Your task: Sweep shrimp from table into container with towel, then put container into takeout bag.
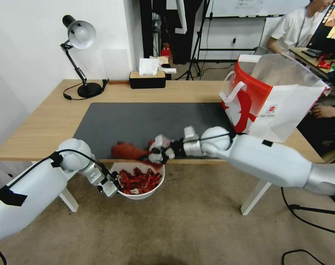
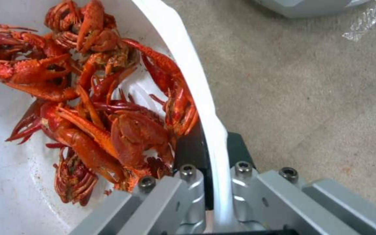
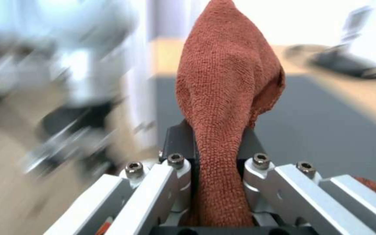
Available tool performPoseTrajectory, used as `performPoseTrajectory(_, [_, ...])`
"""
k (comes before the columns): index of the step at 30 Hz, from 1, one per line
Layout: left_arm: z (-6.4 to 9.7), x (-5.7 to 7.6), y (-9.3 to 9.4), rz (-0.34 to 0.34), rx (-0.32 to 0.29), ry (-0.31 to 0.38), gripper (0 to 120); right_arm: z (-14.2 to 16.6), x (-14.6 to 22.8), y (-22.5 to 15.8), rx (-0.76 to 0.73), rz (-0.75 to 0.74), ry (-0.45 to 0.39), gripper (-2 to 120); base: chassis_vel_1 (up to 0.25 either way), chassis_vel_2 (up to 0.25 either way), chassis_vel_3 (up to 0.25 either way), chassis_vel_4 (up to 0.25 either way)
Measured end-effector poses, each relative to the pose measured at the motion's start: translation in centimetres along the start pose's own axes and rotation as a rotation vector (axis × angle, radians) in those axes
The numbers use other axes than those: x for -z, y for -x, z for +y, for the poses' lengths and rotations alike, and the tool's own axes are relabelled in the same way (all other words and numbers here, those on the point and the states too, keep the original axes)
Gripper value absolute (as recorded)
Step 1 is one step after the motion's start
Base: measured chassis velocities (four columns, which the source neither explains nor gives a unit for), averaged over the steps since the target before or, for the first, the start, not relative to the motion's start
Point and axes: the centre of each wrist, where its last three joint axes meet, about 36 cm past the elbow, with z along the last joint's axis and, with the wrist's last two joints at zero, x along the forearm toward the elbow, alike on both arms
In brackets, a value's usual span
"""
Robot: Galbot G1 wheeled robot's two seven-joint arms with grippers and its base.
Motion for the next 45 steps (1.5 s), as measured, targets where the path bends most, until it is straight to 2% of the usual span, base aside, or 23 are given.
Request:
performPoseTrajectory(1, [0.0,0.0,0.0,0.0,0.0,0.0,0,0.0,0.0,0.0,0.0,0.0,0.0,8,0.0,0.0,0.0,0.0])
performPoseTrajectory(3, [0.0,0.4,0.1,-0.003,-0.001,0.007,0,-1.0,1.1,-2.2,-0.235,-0.027,0.041,8,0.0,0.0,0.0,0.0])
performPoseTrajectory(4, [0.0,0.4,0.1,-0.003,-0.001,0.007,0,-1.0,1.1,-2.2,-0.235,-0.027,0.041,8,0.0,0.0,0.0,0.0])
performPoseTrajectory(5, [0.0,0.6,0.1,-0.004,0.0,0.012,0,0.3,1.8,-2.4,-0.434,0.035,0.07,8,0.0,0.0,0.0,0.0])
performPoseTrajectory(6, [0.0,0.7,0.1,-0.004,0.0,0.013,0,0.7,2.0,-2.3,-0.486,0.054,0.081,8,0.0,0.0,0.0,0.0])
performPoseTrajectory(7, [0.0,0.8,0.1,-0.004,-0.001,0.016,0,1.8,2.5,-2.0,-0.655,0.121,0.128,8,0.0,0.0,0.0,0.0])
performPoseTrajectory(8, [0.0,0.8,0.1,-0.004,-0.001,0.016,0,1.8,2.5,-2.0,-0.655,0.121,0.128,8,0.0,0.0,0.0,0.0])
performPoseTrajectory(11, [-0.2,1.4,0.5,-0.005,-0.012,0.026,0,3.4,3.4,-0.2,-0.975,0.26,0.305,8,0.0,0.0,0.0,0.0])
performPoseTrajectory(12, [-0.2,1.4,0.5,-0.005,-0.012,0.026,0,3.4,3.4,-0.2,-0.975,0.26,0.305,8,0.0,0.0,0.0,0.0])
performPoseTrajectory(14, [-0.4,1.7,0.8,-0.007,-0.018,0.031,0,3.7,3.7,0.4,-1.082,0.302,0.368,8,0.0,0.0,0.0,0.0])
performPoseTrajectory(18, [-0.5,1.9,1.0,-0.008,-0.019,0.034,0,3.9,3.5,0.6,-1.101,0.383,0.409,25,0.0,0.0,0.0,0.0])
performPoseTrajectory(19, [-0.5,1.9,1.0,-0.008,-0.019,0.034,0,3.9,3.5,0.6,-1.101,0.383,0.409,25,0.0,0.0,0.0,0.0])
performPoseTrajectory(22, [-0.6,1.9,0.8,-0.003,-0.019,0.034,0,3.8,3.6,0.5,-1.091,0.439,0.406,42,0.0,0.0,0.0,0.0])
performPoseTrajectory(24, [-0.7,1.8,0.7,-0.003,-0.019,0.033,0,3.8,3.6,0.5,-1.09,0.444,0.404,43,0.0,0.0,0.0,0.0])
performPoseTrajectory(28, [-0.9,1.7,0.7,-0.003,-0.017,0.027,0,3.7,3.7,0.1,-1.099,0.45,0.397,58,0.0,0.0,0.0,0.0])
performPoseTrajectory(29, [-0.9,1.7,0.9,-0.006,-0.017,0.025,0,3.8,3.6,0.0,-1.103,0.451,0.397,66,0.0,0.0,0.0,0.0])
performPoseTrajectory(33, [-1.0,1.7,1.1,-0.01,-0.017,0.023,0,4.2,3.2,-0.1,-1.11,0.443,0.392,76,0.0,0.0,0.0,0.0])
performPoseTrajectory(35, [-1.0,1.8,1.2,-0.011,-0.017,0.023,0,4.8,2.4,-0.5,-1.114,0.383,0.392,87,0.0,0.0,0.0,0.0])
performPoseTrajectory(36, [-1.0,1.8,1.2,-0.011,-0.017,0.023,0,4.8,2.4,-0.5,-1.114,0.383,0.392,87,0.0,0.0,0.0,0.0])
performPoseTrajectory(38, [-0.9,1.9,1.5,-0.014,-0.019,0.027,0,6.0,1.5,-1.1,-1.114,0.268,0.411,98,0.0,0.0,0.0,0.0])
performPoseTrajectory(41, [-0.9,1.9,1.5,-0.014,-0.02,0.028,0,6.6,1.0,-1.4,-1.113,0.209,0.407,99,0.0,0.0,0.0,0.0])
performPoseTrajectory(43, [-1.0,2.0,1.8,-0.016,-0.026,0.032,0,8.7,-0.3,-2.8,-1.088,0.053,0.382,100,0.0,0.0,0.0,0.0])
performPoseTrajectory(45, [-1.1,2.0,1.9,-0.017,-0.029,0.032,0,9.6,-0.9,-3.4,-1.078,0.009,0.364,100,0.0,0.0,0.0,0.0])
